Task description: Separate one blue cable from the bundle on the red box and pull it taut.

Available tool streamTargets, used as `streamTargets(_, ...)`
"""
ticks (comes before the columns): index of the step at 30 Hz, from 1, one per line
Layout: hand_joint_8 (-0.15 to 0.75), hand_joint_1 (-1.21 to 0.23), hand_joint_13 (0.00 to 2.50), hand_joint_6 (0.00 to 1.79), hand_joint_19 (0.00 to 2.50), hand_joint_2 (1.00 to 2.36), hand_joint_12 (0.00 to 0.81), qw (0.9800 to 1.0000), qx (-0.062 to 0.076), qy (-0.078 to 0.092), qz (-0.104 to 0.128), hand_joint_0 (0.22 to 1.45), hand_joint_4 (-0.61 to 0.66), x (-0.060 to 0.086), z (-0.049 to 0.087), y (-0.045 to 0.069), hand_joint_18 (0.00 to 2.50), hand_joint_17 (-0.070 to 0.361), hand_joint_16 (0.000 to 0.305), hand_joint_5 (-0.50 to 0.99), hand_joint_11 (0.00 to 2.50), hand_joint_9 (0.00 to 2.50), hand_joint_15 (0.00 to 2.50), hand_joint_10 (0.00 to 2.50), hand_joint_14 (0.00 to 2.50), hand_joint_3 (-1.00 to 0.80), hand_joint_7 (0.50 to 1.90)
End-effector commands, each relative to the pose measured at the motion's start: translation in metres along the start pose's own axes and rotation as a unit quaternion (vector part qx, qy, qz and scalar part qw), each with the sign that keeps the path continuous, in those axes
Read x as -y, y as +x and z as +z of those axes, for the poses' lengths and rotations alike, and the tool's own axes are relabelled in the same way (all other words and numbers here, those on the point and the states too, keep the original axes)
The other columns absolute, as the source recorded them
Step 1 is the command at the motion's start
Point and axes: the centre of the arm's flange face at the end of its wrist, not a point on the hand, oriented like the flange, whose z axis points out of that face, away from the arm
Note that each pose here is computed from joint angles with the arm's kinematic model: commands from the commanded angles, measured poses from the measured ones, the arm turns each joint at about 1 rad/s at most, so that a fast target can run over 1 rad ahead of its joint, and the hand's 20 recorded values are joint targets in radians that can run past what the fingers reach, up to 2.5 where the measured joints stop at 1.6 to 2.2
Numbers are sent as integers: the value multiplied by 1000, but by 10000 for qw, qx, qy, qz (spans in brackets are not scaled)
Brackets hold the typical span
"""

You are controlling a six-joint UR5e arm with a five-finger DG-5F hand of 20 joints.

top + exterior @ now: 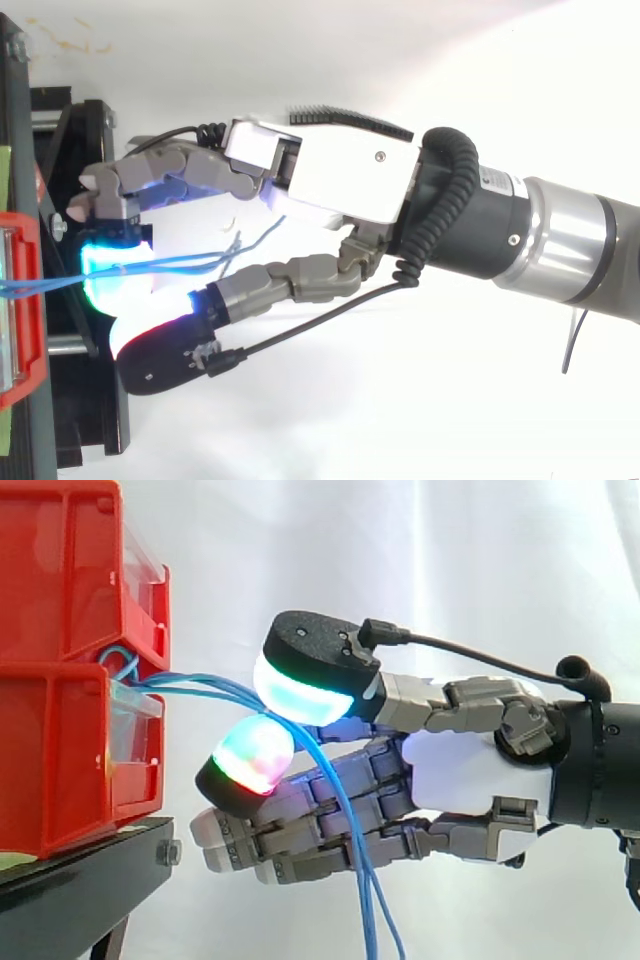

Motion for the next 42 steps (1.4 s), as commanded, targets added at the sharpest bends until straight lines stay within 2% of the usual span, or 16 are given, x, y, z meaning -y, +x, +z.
streamTargets(1, 310, -584, 415, 646, 0, 1003, 346, 10000, 8, 7, -5, 560, 222, -5, 0, -3, 194, 82, 36, -75, 8, 577, 35, 0, 0, -459, 1201)
streamTargets(8, 304, -482, 419, 622, 0, 1006, 341, 9999, -22, 100, -49, 595, 201, -11, -3, -9, 190, 79, 35, -69, 11, 586, 47, 0, 0, -409, 1221)
streamTargets(10, 305, -513, 420, 615, 0, 1011, 340, 9997, -71, 225, -115, 604, 210, -11, -6, -10, 190, 78, 35, -67, 18, 587, 46, 0, 0, -346, 1238)
streamTargets(14, 308, -558, 424, 605, 0, 1015, 348, 9992, -92, 336, -180, 604, 219, -14, -9, -14, 201, 80, 36, -66, 18, 585, 51, 0, 0, -225, 1242)
streamTargets(21, 331, -694, 446, 582, 0, 1012, 383, 9993, -76, 311, -175, 601, 256, -14, -8, -13, 255, 94, 42, -65, 46, 590, 56, 0, 0, -107, 1260)
streamTargets(26, 323, -734, 446, 597, 0, 1012, 381, 9994, -60, 287, -171, 578, 245, -21, -8, -16, 251, 93, 41, -80, 49, 578, 63, 0, 0, -184, 1223)
streamTargets(27, 302, -716, 430, 592, 0, 1014, 357, 9995, -48, 247, -168, 561, 222, -28, -8, -18, 225, 83, 37, -80, 47, 568, 64, 2, 2, -261, 1248)
streamTargets(29, 306, -693, 433, 587, 0, 1012, 359, 9996, -39, 220, -171, 551, 224, -32, -8, -20, 229, 84, 37, -76, 44, 576, 65, 0, 2, -302, 1260)
streamTargets(30, 311, -608, 443, 543, 5, 1009, 362, 9996, -29, 186, -217, 541, 227, -38, -8, -22, 242, 86, 38, -56, 24, 594, 63, 0, 1, -374, 1340)
streamTargets(33, 307, -533, 449, 500, 20, 1010, 355, 9992, -20, 175, -349, 566, 237, -44, -9, -24, 243, 83, 37, -47, 22, 611, 72, 0, 2, -360, 1372)
streamTargets(35, 305, -539, 450, 502, 39, 1014, 350, 9991, -20, 197, -382, 599, 250, -43, -9, -25, 240, 82, 37, -55, 17, 611, 75, 0, 2, -260, 1289)
streamTargets(37, 322, -548, 472, 503, 33, 1012, 372, 9990, -32, 208, -388, 622, 315, -44, -10, -25, 280, 93, 41, -63, 5, 627, 71, 0, 1, -167, 1168)
streamTargets(41, 330, -584, 486, 503, 38, 1007, 383, 9990, -25, 211, -388, 647, 326, -44, -9, -26, 313, 99, 44, -67, 10, 637, 75, 1, 2, -78, 1117)
streamTargets(42, 338, -632, 493, 503, 36, 1004, 390, 9990, -32, 208, -388, 651, 333, -44, -10, -25, 324, 103, 46, -67, 16, 639, 77, 0, 2, -40, 1121)
